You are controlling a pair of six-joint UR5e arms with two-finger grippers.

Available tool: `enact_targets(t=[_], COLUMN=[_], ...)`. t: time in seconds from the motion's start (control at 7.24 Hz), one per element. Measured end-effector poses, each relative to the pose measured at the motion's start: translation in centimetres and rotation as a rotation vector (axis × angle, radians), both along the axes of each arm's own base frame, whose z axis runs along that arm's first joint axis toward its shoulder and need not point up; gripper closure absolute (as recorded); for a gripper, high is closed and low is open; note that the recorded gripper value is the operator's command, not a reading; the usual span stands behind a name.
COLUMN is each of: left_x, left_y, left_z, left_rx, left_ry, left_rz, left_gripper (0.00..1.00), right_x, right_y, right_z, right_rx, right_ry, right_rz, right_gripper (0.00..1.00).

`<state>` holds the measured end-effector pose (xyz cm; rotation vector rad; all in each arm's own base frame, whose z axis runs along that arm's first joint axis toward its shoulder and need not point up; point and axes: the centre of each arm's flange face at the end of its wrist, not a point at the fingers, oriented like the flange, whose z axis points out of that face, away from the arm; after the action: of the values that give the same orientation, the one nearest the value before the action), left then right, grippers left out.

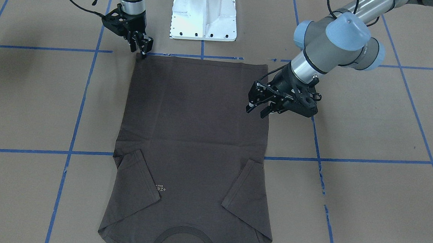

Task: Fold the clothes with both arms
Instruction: 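Move both grippers to the shirt's hem corners nearest the robot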

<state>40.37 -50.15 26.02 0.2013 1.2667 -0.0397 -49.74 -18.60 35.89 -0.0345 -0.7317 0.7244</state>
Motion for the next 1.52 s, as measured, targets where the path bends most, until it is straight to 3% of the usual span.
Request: enact_targets(t=[0.55, 0.69, 0.83, 1.11, 1.38, 1.52], left_x=[-0.2, -0.6, -0.9, -0.2, 1.5, 3.1], left_y=[0.1, 1.0, 4.2, 13.8, 21.3, 23.6], left_z=[0.0, 0.1, 1.5, 4.8, 7.7, 8.2], left_rx=[-0.003, -0.032, -0.082, -0.171, -0.277, -0.308], left_ry=[0.002, 0.006, 0.001, -0.045, -0.159, -0.207], left_rz=[-0.006, -0.025, -0.050, -0.089, -0.117, -0.123], left_gripper=[0.39, 0.39, 0.39, 0.39, 0.43, 0.44], right_x=[0.3, 1.0, 1.9, 2.5, 2.8, 2.8], right_y=[0.0, -0.2, -0.4, -0.7, -1.0, -1.0], right_z=[-0.7, -1.8, -2.8, -3.5, -3.6, -3.6], right_rx=[-0.002, 0.000, 0.002, 0.004, 0.006, 0.006], right_ry=[-0.016, -0.039, -0.062, -0.076, -0.079, -0.080], right_rz=[-0.006, -0.003, 0.001, 0.006, 0.012, 0.014], right_gripper=[1.00, 1.00, 1.00, 1.00, 1.00, 1.00])
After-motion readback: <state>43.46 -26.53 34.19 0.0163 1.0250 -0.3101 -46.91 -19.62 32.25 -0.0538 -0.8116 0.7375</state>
